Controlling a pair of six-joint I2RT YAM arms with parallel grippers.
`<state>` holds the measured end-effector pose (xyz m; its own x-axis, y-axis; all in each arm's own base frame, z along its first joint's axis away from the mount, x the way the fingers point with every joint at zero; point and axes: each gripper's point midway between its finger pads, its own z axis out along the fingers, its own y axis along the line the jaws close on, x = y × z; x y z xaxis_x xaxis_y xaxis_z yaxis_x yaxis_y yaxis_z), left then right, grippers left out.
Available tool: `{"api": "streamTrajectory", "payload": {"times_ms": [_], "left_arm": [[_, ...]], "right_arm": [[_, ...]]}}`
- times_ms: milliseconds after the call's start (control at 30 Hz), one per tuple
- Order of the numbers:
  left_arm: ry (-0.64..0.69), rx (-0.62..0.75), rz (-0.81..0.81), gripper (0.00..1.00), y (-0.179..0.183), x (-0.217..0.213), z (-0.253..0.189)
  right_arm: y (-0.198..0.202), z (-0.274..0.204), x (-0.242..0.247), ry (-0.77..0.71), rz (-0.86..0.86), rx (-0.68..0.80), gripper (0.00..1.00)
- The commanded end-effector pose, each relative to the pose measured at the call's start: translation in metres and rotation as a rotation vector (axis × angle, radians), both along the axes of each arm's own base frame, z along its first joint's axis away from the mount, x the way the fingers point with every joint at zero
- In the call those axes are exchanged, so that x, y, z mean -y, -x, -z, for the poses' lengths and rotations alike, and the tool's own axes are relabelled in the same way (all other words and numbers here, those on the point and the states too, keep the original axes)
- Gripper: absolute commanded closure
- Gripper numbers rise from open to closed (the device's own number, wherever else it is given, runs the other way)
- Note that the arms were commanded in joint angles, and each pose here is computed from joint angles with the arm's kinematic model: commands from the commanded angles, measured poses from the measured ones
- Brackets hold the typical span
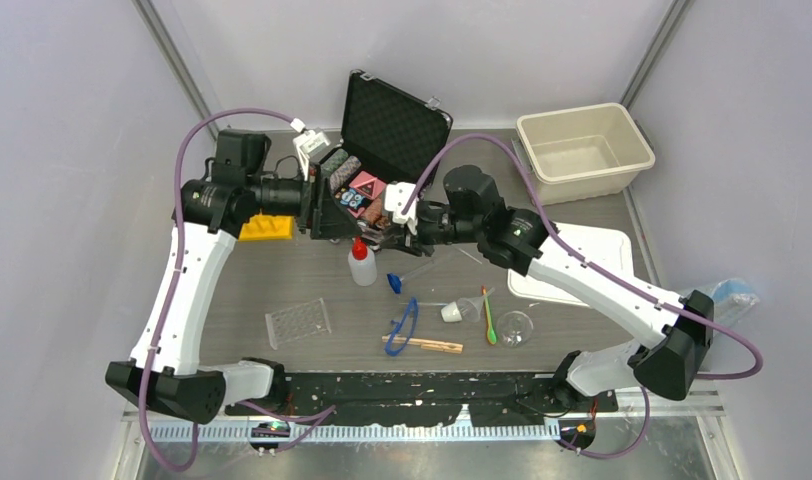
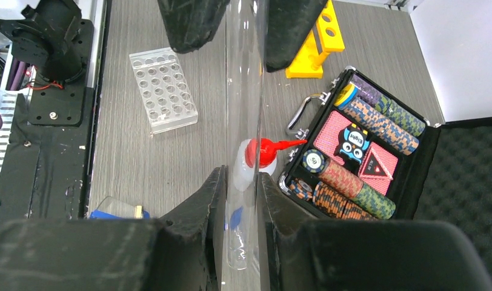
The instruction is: Organize the chemistry lab equipment
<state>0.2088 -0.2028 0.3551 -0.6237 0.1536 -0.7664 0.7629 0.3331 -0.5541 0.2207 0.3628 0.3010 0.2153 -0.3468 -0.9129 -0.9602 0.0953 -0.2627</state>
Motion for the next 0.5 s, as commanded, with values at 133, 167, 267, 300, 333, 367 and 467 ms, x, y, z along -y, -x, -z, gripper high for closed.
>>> {"api": "streamTrajectory", "payload": {"times_ms": [133, 167, 267, 300, 333, 367, 467], "left_arm": [[-0.033, 0.045, -0.010, 0.71, 0.000, -0.004, -0.001], [-0.037, 0.046, -0.018, 0.75, -0.001, -0.005, 0.000], [-0.062, 0.046, -0.059, 0.91, -0.008, -0.009, 0.004], [-0.070, 0.044, -0.079, 0.95, -0.011, -0.012, 0.005], [-0.086, 0.041, -0.110, 0.99, -0.016, -0.017, 0.008], [-0.109, 0.042, -0.156, 1.00, -0.025, -0.025, 0.010], [-0.203, 0.021, -0.297, 1.00, -0.051, -0.064, 0.020]], "right_arm": [[-0.008, -0.019, -0.012, -0.041, -0.001, 0.050, 0.95], [-0.008, -0.020, -0.012, -0.041, -0.003, 0.051, 0.95], [-0.009, -0.019, -0.014, -0.038, 0.002, 0.044, 0.86], [-0.011, -0.020, -0.013, -0.037, 0.014, 0.046, 0.77], [-0.012, -0.020, -0.013, -0.035, 0.025, 0.038, 0.51], [-0.017, -0.020, -0.011, -0.028, 0.058, 0.037, 0.38], [-0.032, -0.020, -0.001, -0.002, 0.151, 0.046, 0.01]]}}
